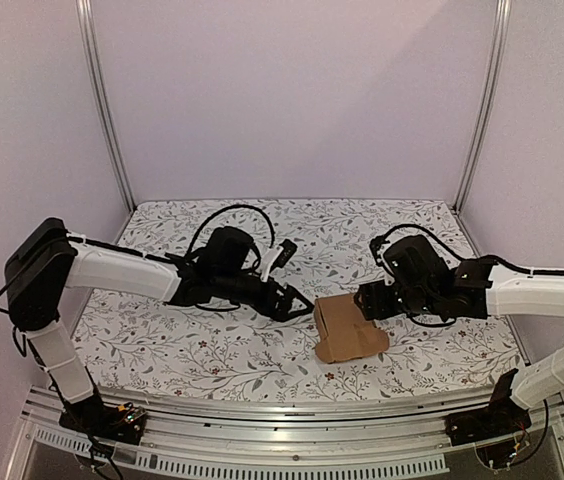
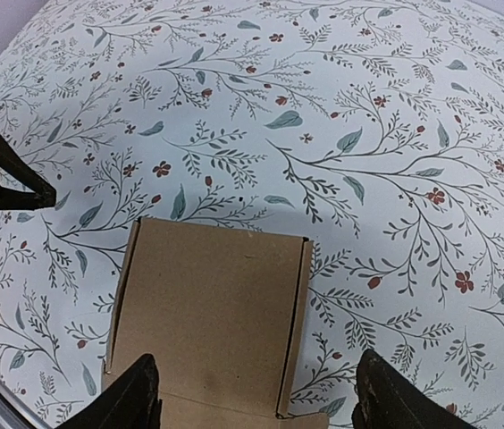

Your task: Fold the paper box

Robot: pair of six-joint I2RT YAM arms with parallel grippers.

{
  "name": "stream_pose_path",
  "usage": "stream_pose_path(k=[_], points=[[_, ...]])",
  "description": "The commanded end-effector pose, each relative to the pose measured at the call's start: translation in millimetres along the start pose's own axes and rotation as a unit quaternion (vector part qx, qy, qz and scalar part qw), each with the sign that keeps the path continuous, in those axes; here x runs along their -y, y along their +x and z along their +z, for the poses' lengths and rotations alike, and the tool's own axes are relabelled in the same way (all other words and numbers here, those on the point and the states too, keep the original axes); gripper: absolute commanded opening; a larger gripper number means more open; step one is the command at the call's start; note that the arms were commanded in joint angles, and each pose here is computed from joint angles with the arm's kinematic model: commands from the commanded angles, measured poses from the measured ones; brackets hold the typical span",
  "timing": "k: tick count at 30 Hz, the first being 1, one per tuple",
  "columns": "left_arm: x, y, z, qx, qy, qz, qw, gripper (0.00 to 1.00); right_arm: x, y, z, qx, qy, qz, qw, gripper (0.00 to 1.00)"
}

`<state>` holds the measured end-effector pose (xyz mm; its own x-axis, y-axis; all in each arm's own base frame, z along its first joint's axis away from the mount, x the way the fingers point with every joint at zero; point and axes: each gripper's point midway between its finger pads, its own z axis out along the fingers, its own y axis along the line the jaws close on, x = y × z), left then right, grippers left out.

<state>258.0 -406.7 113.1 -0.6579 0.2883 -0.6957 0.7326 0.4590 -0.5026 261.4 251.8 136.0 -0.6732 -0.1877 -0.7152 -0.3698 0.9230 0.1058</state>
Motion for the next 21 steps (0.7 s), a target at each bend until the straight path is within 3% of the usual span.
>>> stream_pose_path(k=[1, 6, 11, 15, 18, 21], points=[[-1, 14, -5, -0.016, -0.063, 0.008, 0.998, 0.99, 15, 16, 7, -0.043, 0.009, -0.014, 0.999, 0.76], [-14, 18, -11, -0.015, -0.133, -0.012, 0.991, 1.00, 19, 25, 24, -0.073, 0.004, 0.000, 0.997, 0.81], [-30, 36, -4, -0.032, -0.139, -0.075, 0.987, 1.00, 21, 29, 42, -0.087, -0.008, 0.024, 0.996, 0.81], [-33, 37, -4, -0.003, -0.134, -0.095, 0.987, 1.00, 21, 31, 50, -0.091, -0.031, 0.050, 0.994, 0.70], [-41, 54, 0, -0.077, -0.169, -0.110, 0.977, 0.99, 20, 33, 54, -0.095, -0.044, 0.061, 0.993, 0.59], [-37, 51, 3, -0.057, -0.151, -0.110, 0.981, 0.99, 22, 36, 58, -0.099, -0.045, 0.069, 0.992, 0.48]])
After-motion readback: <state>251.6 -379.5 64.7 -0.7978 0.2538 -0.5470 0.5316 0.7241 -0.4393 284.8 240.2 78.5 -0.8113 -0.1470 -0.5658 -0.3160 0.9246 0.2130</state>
